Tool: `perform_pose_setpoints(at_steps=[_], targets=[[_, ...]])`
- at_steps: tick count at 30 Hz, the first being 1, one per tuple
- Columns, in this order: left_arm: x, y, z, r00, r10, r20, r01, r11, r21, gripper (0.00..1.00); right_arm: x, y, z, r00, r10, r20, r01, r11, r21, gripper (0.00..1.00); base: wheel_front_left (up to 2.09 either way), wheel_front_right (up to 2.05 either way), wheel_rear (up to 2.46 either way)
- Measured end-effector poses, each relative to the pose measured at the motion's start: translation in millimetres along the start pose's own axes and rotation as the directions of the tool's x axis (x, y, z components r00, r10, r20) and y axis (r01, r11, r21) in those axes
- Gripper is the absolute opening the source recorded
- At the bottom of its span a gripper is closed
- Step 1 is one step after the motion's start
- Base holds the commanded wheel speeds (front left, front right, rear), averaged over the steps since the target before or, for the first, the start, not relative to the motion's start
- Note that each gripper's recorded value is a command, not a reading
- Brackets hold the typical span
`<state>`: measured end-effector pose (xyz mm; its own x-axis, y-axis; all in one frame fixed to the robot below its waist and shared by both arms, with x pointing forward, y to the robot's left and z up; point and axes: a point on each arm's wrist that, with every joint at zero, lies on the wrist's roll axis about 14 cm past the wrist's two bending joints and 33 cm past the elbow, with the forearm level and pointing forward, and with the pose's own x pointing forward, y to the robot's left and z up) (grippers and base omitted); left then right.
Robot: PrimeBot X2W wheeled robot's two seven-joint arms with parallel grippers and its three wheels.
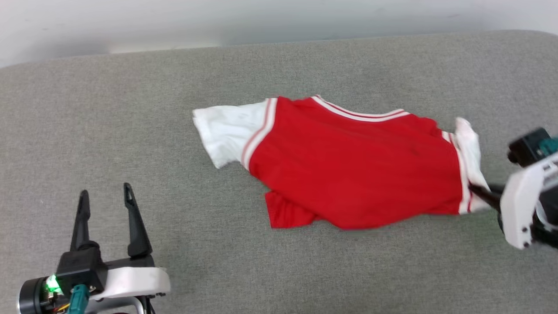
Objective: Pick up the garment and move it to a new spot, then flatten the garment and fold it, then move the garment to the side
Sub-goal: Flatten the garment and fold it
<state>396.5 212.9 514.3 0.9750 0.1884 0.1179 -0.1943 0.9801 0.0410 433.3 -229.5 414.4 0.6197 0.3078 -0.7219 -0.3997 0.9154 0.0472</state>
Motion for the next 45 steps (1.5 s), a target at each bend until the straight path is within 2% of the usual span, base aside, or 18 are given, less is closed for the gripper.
perform_pose_setpoints(at_steps=[4,7,9,12,14,19,26,30,35,39,43,45], targets=[[-3,-3,-6,1.000,-0.016,-0.017,0.016,1.000,0.004,1.00,-3,-15,-44,0.994,-0.043,-0.101,0.052,0.994,0.094,0.00,0.00,0.00,0.00],[-5,-2,-9,0.999,-0.019,-0.028,0.020,1.000,0.009,1.00,-2,-17,-47,0.995,-0.058,-0.079,0.067,0.991,0.119,0.00,0.00,0.00,0.00],[-4,1,-9,0.999,-0.021,-0.025,0.021,1.000,0.018,1.00,-1,-16,-36,0.998,-0.068,-0.010,0.068,0.988,0.135,1.00,0.00,0.00,0.00],[0,2,-5,0.999,-0.039,-0.010,0.039,0.999,0.036,1.00,-6,-24,-17,0.990,-0.105,0.096,0.095,0.990,0.106,1.00,0.00,0.00,0.00],[6,0,2,0.998,-0.060,0.015,0.059,0.997,0.046,1.00,-13,-36,2,0.971,-0.146,0.192,0.130,0.987,0.093,1.00,0.00,0.00,0.00],[29,-6,19,0.986,-0.147,0.076,0.138,0.985,0.107,1.00,-34,-57,51,0.876,-0.221,0.429,0.216,0.975,0.061,1.00,0.00,0.00,0.00],[79,-26,45,0.954,-0.293,0.059,0.279,0.944,0.176,1.00,-53,-66,94,0.741,-0.264,0.617,0.294,0.954,0.054,1.00,0.00,0.00,0.00],[105,-44,53,0.923,-0.383,-0.019,0.379,0.903,0.202,1.00,-58,-63,103,0.687,-0.276,0.672,0.325,0.944,0.056,1.00,0.00,0.00,0.00],[130,-72,48,0.861,-0.482,-0.164,0.509,0.827,0.239,1.00,-64,-50,110,0.612,-0.284,0.738,0.347,0.935,0.072,1.00,0.00,0.00,0.00],[145,-87,25,0.805,-0.501,-0.317,0.583,0.769,0.262,1.00,-64,-38,107,0.589,-0.292,0.753,0.351,0.932,0.088,1.00,0.00,0.00,0.00],[144,-113,-6,0.695,-0.542,-0.472,0.687,0.696,0.211,1.00,-66,-30,105,0.572,-0.303,0.762,0.361,0.927,0.098,1.00,0.00,0.00,0.00],[144,-121,-17,0.641,-0.549,-0.536,0.721,0.669,0.178,1.00,-66,-29,105,0.562,-0.310,0.767,0.365,0.925,0.106,1.00,0.00,0.00,0.00]])
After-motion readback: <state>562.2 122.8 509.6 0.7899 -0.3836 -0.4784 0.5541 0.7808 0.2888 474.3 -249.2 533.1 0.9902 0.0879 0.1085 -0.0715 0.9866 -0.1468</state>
